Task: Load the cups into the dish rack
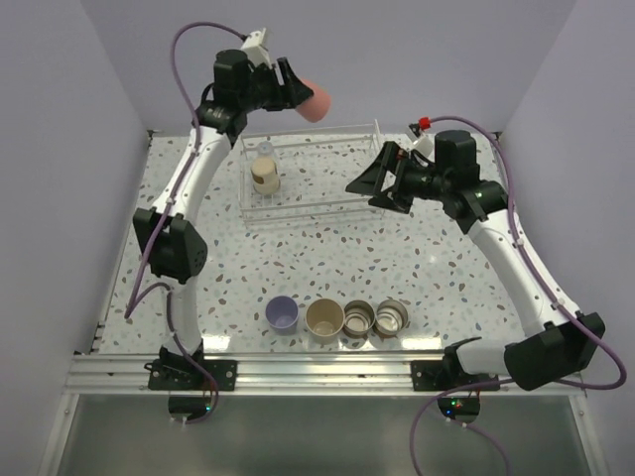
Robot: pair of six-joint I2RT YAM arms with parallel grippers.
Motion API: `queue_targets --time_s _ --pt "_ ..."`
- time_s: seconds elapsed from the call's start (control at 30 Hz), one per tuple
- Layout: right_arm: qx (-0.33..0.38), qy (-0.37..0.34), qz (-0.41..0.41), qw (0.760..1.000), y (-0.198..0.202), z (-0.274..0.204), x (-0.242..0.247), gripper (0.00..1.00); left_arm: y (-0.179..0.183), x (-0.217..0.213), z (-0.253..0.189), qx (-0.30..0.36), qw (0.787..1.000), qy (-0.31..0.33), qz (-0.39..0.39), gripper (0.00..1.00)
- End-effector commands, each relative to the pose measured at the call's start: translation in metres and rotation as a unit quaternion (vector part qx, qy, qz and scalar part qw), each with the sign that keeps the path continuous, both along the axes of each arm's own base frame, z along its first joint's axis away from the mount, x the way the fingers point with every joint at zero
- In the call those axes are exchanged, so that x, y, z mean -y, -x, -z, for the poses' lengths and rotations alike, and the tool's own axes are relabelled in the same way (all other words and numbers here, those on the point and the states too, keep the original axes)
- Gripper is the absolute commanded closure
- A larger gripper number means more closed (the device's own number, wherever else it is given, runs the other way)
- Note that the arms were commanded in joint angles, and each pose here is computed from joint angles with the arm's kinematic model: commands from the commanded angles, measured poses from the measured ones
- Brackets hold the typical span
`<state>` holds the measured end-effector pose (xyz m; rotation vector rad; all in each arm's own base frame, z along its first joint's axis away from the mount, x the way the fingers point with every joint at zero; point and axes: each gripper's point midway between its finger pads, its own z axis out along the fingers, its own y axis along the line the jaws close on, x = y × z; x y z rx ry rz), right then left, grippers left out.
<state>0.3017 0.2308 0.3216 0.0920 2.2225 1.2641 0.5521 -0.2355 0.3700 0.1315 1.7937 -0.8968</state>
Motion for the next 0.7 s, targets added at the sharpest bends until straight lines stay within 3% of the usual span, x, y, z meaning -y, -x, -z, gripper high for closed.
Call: queue_targets --time_s 0.0,0.4,0.67 --pt "0.006 0.054 0.006 0.999 0.018 0.008 0.018 0.02 -0.014 -0.011 0.039 -0.007 0.989 -0.129 -0.066 1.0" --pt "0.002 0.081 0.001 0.997 0.03 0.003 0.026 0.02 -0.045 0.014 0.131 -0.041 0.96 -0.245 -0.131 1.0" --pt "0.0 0.091 0.001 0.996 0.033 0.005 0.03 0.02 -0.051 -0.002 0.17 -0.065 0.936 -0.301 -0.169 1.0"
